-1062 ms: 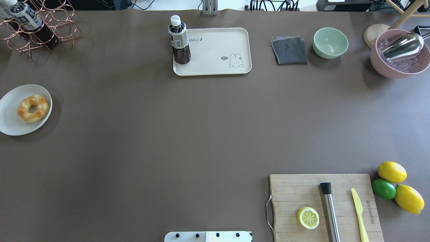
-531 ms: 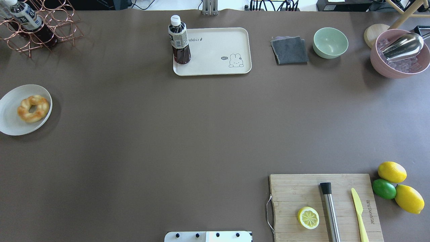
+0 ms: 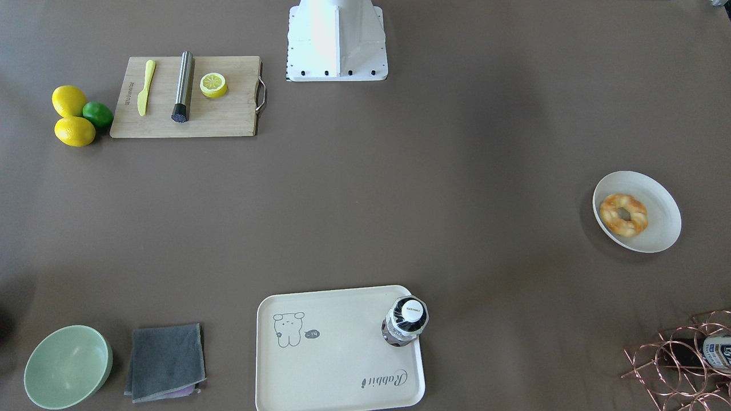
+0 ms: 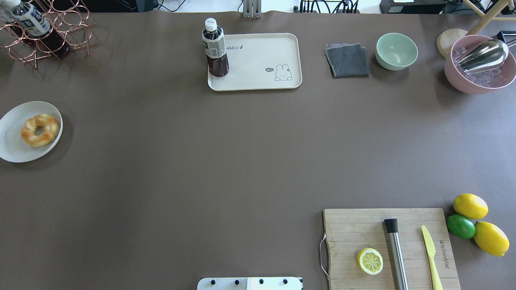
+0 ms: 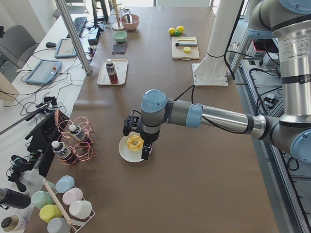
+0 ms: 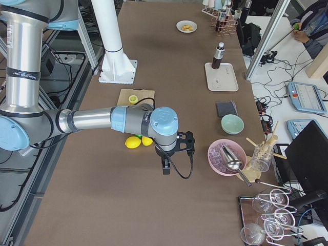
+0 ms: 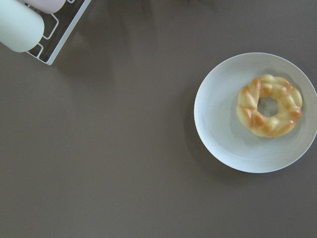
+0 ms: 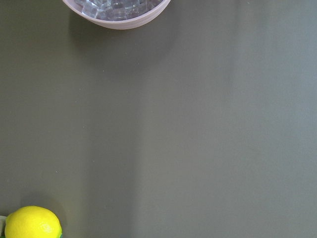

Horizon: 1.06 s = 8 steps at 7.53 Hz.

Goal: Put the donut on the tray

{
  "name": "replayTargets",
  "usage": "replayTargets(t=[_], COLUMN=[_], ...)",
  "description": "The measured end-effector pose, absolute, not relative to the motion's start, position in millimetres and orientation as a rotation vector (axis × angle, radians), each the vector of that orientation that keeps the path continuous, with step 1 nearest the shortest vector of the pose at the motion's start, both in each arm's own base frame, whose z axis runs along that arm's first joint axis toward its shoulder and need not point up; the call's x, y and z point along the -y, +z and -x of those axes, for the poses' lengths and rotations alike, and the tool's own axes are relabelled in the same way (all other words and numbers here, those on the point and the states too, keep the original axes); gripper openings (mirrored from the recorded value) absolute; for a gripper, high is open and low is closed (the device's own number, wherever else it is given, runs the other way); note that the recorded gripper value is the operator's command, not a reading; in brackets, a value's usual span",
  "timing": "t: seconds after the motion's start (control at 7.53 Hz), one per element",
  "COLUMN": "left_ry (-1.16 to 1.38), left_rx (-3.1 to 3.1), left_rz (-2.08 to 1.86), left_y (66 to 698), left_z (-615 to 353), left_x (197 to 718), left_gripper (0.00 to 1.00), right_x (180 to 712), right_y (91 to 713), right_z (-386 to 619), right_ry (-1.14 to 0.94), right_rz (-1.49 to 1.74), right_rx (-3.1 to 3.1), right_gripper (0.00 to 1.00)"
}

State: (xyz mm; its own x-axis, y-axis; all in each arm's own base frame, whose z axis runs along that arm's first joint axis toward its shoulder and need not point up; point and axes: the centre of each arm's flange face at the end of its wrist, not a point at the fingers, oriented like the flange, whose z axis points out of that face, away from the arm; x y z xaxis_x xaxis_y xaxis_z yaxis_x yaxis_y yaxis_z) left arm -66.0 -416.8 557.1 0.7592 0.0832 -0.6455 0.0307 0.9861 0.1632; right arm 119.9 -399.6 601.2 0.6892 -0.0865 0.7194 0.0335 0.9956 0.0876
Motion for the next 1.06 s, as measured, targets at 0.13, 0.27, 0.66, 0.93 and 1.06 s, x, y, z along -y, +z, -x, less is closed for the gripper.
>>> replayTargets(t=[0.13, 0.27, 0.66, 0.93, 1.06], left_ry=[0.017, 0.015, 0.039, 0.049, 0.069], left_rx=[-0.711, -0.715, -0.758, -0.769, -0.774], left_rz=[-0.182, -0.193, -0.227, -0.228, -0.219], left_y=[554.9, 556.2, 564.2, 591.3, 605.9], left_z=[64.7, 63.8, 57.9, 54.5, 44.1], left_x=[417.6, 414.3, 391.3, 394.7, 410.3], left_gripper=[0.98, 0.98, 0.97, 0.97, 0.98], right_x=[395.5, 392.7, 391.4, 391.5, 391.2], right_y=[605.3, 608.2, 607.9, 609.3, 610.0], right_z=[-121.1, -121.6, -121.7, -121.2, -121.0], right_ry=[-0.061, -0.056, -0.054, -0.054, -0.054], right_rz=[-0.063, -0.057, -0.058, -0.055, -0.054], right_rx=[0.809, 0.810, 0.811, 0.814, 0.814], right_gripper=[1.00, 1.00, 1.00, 1.00, 1.00])
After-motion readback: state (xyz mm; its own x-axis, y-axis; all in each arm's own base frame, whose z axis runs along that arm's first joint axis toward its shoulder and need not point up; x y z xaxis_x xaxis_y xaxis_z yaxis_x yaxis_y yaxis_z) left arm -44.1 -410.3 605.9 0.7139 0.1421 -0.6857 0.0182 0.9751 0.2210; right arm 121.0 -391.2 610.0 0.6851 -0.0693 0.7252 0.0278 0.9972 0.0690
